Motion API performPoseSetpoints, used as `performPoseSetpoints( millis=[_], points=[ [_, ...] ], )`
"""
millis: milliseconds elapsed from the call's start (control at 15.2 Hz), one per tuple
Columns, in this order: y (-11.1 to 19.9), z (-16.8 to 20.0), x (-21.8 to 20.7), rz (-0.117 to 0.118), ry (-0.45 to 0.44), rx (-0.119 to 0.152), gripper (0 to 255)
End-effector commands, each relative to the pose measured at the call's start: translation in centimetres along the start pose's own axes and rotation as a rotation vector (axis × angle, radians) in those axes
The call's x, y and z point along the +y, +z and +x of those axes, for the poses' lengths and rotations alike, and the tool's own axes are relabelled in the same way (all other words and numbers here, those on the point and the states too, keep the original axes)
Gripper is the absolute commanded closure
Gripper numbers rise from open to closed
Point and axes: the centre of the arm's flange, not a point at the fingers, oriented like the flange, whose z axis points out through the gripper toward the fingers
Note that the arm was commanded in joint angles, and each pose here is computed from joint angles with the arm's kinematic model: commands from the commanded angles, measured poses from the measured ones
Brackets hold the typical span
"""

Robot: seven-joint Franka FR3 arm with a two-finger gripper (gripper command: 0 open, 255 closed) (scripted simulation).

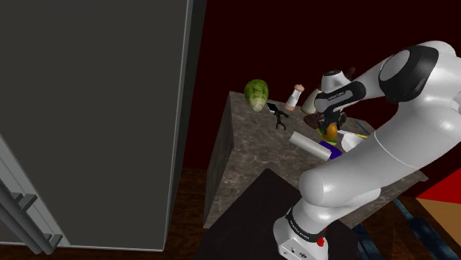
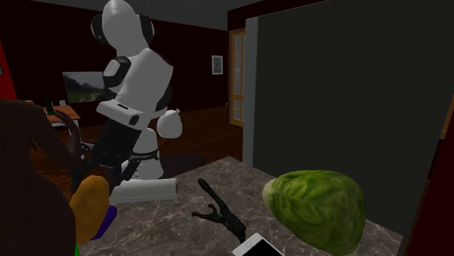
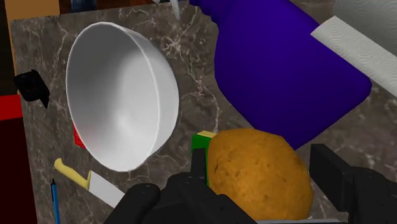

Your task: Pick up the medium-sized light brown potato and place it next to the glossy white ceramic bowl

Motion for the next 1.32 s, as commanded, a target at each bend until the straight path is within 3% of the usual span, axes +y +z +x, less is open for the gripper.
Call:
performPoseSetpoints(
  millis=[0,726,1254],
  points=[
    [0.9,0.1,-0.6,0.0,0.0,0.0,255],
    [5.7,0.5,-3.7,0.0,0.0,0.0,255],
    [5.7,0.5,-3.7,0.0,0.0,0.0,255]
  ],
)
